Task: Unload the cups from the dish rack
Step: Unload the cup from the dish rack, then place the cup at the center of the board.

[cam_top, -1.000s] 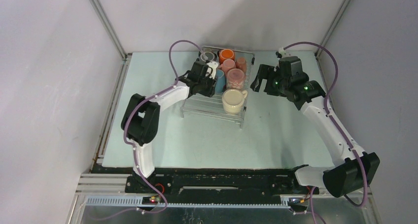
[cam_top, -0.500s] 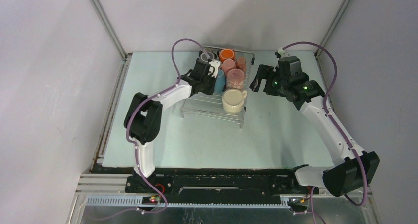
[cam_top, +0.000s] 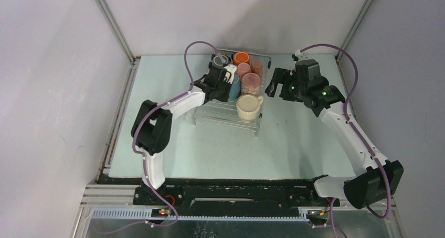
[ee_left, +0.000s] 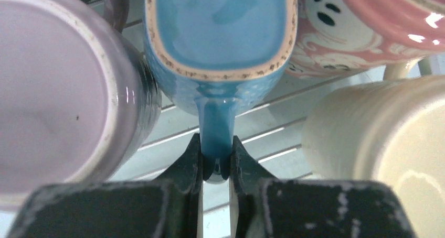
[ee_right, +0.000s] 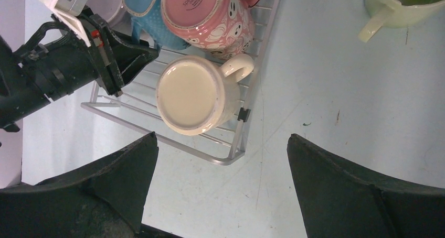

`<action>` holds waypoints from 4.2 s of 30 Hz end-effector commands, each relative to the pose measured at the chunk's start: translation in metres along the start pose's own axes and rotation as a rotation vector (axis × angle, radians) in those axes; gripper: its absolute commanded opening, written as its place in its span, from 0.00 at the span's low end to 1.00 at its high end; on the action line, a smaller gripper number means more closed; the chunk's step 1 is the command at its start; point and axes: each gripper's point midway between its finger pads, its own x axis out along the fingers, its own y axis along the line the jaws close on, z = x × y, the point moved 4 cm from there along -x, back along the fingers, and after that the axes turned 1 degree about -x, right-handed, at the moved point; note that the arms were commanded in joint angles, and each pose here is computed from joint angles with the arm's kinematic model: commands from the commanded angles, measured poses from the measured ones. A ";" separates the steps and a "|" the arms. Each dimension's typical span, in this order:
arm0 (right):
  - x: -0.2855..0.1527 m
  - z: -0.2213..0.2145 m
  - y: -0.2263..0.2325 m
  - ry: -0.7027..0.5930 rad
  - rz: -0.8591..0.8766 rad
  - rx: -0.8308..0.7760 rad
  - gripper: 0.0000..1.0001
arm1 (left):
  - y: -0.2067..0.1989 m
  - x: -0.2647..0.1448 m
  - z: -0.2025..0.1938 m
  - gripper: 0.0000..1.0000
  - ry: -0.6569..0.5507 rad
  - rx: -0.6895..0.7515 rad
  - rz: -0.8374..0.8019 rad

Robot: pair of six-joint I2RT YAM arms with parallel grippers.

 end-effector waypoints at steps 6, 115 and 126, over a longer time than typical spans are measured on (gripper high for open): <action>0.003 0.002 0.009 -0.021 0.028 -0.007 1.00 | -0.018 -0.060 0.049 0.00 -0.214 -0.014 0.004; -0.071 0.069 0.053 -0.303 0.553 0.302 0.00 | -0.107 -0.261 0.088 1.00 -0.367 -0.418 -0.642; -0.047 0.050 -0.021 -0.196 0.094 0.201 0.00 | -0.092 -0.273 0.077 1.00 -0.347 -0.349 -0.508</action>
